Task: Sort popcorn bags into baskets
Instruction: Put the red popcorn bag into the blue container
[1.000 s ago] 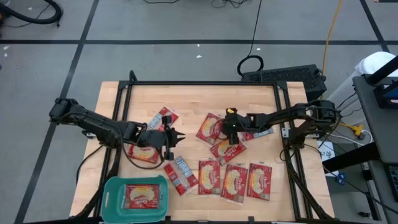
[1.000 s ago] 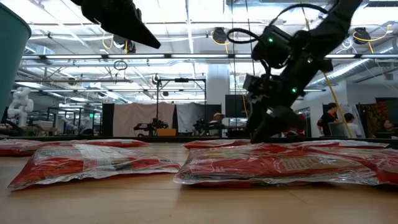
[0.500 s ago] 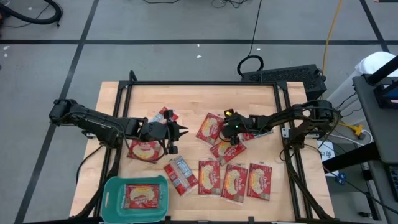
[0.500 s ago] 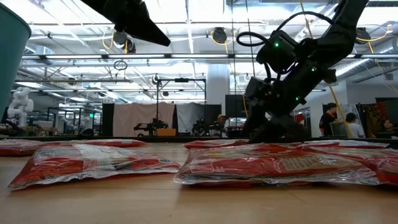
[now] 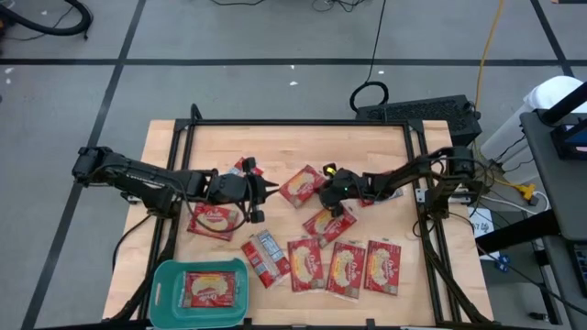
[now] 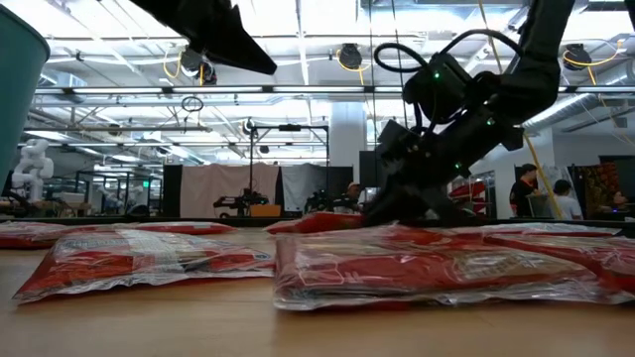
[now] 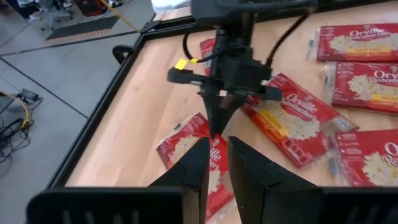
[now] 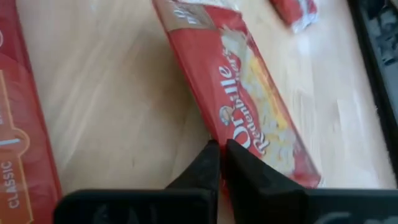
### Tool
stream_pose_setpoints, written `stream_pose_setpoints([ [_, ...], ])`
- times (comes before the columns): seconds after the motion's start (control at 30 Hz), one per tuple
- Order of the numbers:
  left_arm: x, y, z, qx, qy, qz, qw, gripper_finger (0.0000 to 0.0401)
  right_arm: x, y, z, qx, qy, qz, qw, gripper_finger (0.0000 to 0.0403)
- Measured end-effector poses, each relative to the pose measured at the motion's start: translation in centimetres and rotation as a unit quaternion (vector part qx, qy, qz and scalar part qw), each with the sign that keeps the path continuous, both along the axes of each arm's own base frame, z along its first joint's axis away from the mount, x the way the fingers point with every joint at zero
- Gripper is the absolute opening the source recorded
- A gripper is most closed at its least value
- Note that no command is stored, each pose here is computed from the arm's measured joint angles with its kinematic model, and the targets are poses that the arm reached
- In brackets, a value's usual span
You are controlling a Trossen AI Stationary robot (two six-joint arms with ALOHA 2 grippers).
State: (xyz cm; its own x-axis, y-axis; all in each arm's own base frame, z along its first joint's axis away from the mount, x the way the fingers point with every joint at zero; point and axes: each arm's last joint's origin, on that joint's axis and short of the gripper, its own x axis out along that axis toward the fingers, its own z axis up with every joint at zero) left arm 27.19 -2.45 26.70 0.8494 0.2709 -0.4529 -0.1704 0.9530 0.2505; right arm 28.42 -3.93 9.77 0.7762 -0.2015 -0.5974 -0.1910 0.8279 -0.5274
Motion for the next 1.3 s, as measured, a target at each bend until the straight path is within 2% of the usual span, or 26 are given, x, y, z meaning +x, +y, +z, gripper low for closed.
stream_pose_setpoints([
  [0.17,0.0,0.4,0.0,-0.014,-0.004,0.015,1.0,0.0063,0.4,1.1,1.5,-0.025,-0.046,0.028,0.998,0.0003],
  [0.3,0.4,0.3,-0.6,-0.012,0.009,0.014,1.0,0.0063,0.6,1.8,2.9,-0.041,-0.089,0.005,0.995,0.0002],
  [0.47,0.9,0.2,-1.4,-0.011,0.023,0.014,1.0,0.0063,0.4,2.0,4.6,-0.006,-0.13,-0.027,0.991,0.0001],
  [0.67,1.3,0.3,-2.1,-0.008,0.028,0.033,0.999,0.0063,0.1,2.4,6.4,0.0,-0.167,-0.039,0.985,0.0],
  [1.0,1.1,0.3,-2.7,-0.007,0.058,0.034,0.998,0.0063,-0.6,2.3,7.6,0.01,-0.171,-0.056,0.984,0.0],
  [1.1,1.1,0.3,-2.7,-0.009,0.06,0.036,0.997,0.0063,-0.7,2.2,7.6,0.05,-0.174,-0.083,0.98,0.0],
  [1.2,1.1,0.3,-2.7,-0.012,0.06,0.038,0.997,0.0063,-1.3,1.0,7.3,0.125,-0.168,-0.155,0.965,0.0002],
  [1.3,1.1,0.3,-2.7,-0.013,0.059,0.038,0.997,0.0063,-1.8,-0.5,7.0,0.205,-0.132,-0.201,0.949,0.0016],
])
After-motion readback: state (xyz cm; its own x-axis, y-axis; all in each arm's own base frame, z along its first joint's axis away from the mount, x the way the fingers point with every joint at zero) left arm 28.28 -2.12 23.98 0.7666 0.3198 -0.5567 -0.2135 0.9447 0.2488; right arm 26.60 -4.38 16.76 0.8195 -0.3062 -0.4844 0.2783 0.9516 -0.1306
